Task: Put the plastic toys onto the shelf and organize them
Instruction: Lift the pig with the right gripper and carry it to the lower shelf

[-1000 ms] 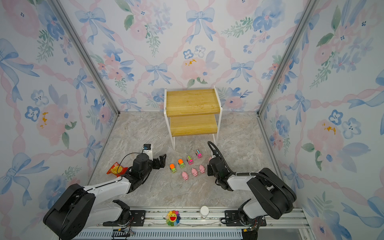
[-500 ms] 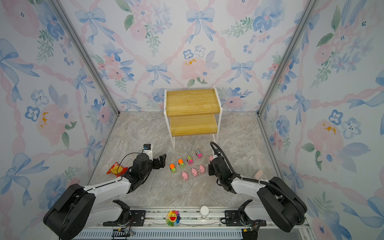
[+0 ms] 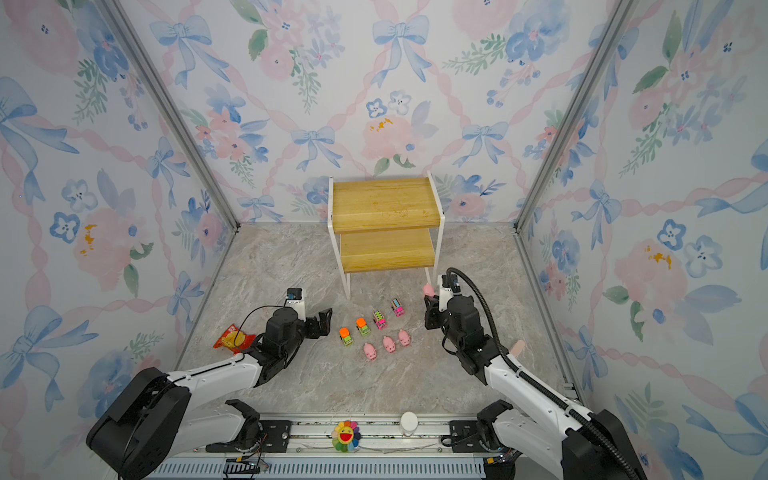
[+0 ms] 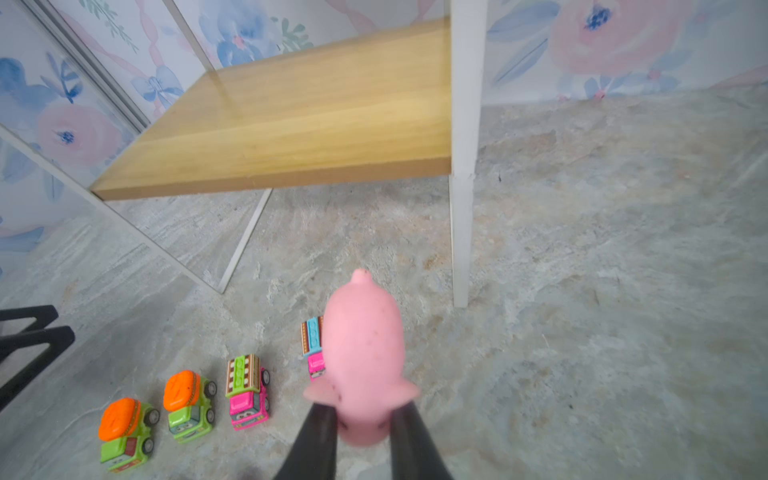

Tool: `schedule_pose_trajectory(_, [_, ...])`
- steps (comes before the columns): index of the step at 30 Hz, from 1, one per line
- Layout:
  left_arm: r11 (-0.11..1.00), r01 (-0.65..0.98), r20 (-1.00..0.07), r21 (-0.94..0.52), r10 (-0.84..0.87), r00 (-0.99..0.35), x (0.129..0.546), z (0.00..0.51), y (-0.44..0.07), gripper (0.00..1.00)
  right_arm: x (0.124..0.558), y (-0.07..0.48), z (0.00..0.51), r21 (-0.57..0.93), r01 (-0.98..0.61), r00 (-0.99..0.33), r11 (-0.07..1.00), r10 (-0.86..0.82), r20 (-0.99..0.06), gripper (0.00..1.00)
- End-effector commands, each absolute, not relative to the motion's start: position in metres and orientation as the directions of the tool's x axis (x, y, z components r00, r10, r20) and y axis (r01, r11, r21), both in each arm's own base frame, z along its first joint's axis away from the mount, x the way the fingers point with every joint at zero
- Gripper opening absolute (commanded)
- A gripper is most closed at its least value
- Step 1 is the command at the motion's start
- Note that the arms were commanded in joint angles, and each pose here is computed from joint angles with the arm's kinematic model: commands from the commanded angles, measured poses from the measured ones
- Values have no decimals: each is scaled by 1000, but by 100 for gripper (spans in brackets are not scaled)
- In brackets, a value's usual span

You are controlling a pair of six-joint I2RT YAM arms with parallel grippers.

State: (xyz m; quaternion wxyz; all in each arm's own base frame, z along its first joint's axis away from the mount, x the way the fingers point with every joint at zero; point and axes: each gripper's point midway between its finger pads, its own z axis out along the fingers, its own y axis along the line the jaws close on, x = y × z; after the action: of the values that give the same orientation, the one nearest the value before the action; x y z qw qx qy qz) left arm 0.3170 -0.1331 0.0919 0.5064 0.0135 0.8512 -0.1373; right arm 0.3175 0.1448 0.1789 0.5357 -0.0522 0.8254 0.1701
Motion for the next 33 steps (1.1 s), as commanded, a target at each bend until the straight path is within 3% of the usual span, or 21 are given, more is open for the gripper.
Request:
schedule_pose_trajectory(1, [969, 165, -870, -183, -82, -486, 315, 88, -131, 98, 324, 153, 203, 219, -325, -404, 920, 74, -912, 23])
schedule_pose_trajectory(14, [975, 179, -884, -129, -31, -467, 322, 94, -130, 98, 390, 183, 242, 200, -349, -367, 916, 63, -928, 23])
schedule_pose_trajectory(33, [976, 176, -887, -127, -32, -460, 324, 98, -129, 98, 434, 185, 228, 161, -200, -388, 966, 72, -919, 23])
